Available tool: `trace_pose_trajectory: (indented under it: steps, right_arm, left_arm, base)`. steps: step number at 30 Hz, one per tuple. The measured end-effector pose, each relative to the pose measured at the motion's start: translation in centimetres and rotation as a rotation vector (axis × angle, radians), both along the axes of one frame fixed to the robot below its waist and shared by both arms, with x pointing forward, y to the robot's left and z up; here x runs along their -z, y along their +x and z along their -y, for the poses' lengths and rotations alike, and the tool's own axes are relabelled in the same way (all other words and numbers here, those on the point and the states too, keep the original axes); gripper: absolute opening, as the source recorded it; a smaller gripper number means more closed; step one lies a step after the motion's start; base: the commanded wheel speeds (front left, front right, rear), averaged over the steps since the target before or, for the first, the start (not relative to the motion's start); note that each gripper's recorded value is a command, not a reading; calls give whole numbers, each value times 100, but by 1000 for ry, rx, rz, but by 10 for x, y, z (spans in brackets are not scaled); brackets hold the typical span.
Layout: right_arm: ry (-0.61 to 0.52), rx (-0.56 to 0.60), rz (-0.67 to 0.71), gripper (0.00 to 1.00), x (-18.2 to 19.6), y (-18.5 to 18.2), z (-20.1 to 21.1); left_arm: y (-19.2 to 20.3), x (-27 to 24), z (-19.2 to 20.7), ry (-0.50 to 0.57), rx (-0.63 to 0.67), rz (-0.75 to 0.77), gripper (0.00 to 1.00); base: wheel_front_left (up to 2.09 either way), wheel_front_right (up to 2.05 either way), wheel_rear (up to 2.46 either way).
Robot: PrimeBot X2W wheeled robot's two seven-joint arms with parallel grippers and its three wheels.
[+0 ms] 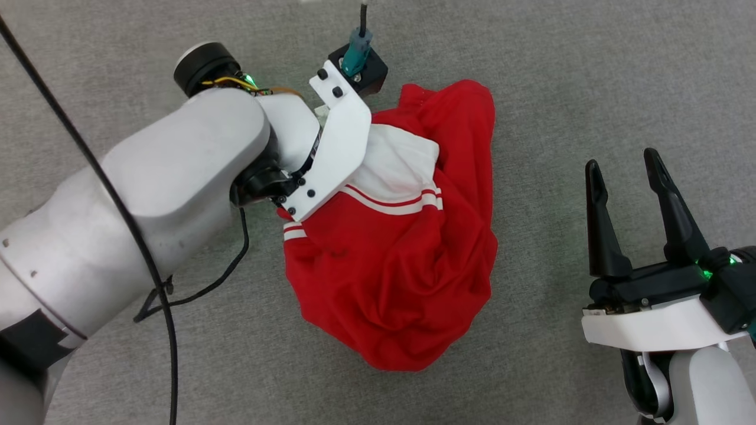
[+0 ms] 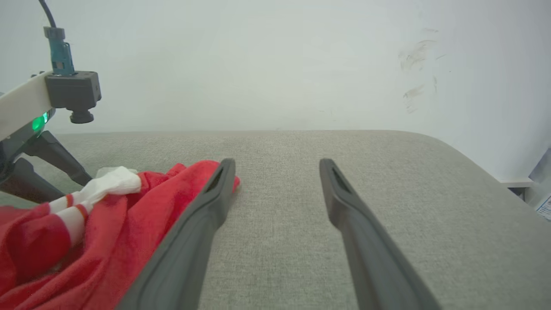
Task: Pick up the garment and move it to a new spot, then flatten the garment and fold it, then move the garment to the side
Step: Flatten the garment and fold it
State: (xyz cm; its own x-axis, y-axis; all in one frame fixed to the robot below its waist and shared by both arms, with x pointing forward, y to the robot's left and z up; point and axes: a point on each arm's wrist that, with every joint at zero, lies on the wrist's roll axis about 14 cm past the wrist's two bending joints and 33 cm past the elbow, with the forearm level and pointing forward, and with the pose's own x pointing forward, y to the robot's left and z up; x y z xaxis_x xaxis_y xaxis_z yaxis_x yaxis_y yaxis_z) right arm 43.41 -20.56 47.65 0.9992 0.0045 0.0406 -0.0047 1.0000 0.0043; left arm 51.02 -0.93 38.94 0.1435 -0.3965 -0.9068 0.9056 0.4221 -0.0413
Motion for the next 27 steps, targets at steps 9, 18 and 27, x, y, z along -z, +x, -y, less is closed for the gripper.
trace_pose_trajectory:
  steps: [9, 18, 27]
  right_arm:
    - [0, 8, -12, 100, 4, -1, 3]
    - [0, -22, 8, 100, -7, -12, -9]
    - [15, -116, 67, 100, -29, -21, -42]
  left_arm:
    - [-20, 12, 3, 21, 66, -8, 0]
    - [-8, -42, 4, -180, 10, 178, 0]
    - [-11, -76, -113, -206, -286, 304, 0]
  base:
    - [0, 0, 0]
    - [0, 0, 0]
    - [0, 0, 0]
